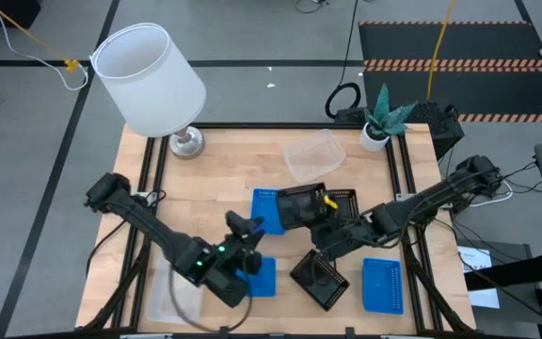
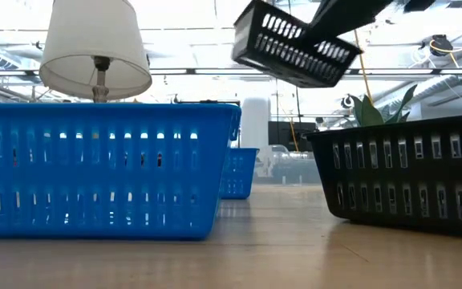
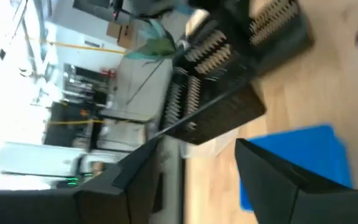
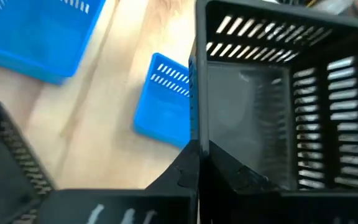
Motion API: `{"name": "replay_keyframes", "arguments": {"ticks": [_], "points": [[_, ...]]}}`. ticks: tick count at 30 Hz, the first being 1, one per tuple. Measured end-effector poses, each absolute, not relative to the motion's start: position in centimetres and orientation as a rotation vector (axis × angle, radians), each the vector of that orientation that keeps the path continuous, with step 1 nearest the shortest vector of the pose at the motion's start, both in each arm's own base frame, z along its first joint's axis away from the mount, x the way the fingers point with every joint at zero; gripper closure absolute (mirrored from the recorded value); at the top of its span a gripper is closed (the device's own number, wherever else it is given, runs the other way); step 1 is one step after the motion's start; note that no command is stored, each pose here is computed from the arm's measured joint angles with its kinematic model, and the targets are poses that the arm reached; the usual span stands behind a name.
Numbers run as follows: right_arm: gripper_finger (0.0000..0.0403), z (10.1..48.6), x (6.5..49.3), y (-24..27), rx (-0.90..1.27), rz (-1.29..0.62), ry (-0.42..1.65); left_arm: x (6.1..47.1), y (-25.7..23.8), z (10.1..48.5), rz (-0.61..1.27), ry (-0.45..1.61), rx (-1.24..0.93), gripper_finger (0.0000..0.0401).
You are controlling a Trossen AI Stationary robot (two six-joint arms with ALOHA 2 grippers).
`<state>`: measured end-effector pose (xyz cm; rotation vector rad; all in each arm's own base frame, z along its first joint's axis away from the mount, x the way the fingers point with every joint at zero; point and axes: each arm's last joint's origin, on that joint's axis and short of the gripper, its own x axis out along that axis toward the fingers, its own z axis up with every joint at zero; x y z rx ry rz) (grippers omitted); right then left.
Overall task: Stack baskets by color
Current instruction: Stack the top left black bin on the top right black bin
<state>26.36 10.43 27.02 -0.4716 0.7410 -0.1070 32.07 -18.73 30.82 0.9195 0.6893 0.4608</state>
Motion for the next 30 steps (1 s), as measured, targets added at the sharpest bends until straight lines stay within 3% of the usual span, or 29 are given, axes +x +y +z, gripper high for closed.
{"name": "replay_keyframes", "arguments": {"ticks": [9, 18, 30], "points": [[0.0399, 28.7, 23.7, 9.6, -0.055, -0.264, 0.721, 30.9, -16.5, 34.0, 0.534, 0.605, 0.708, 0.0220], [0.0399, 28.7, 23.3, 10.4, 0.232, -0.297, 0.711, 32.2, -14.3, 33.8, 0.535, 0.642, 0.591, 0.0229], [0.0401, 27.8, 22.0, 10.3, 0.632, -0.491, 0.802, 32.6, -13.6, 33.7, 0.551, 0.636, 0.492, 0.0226]]}}
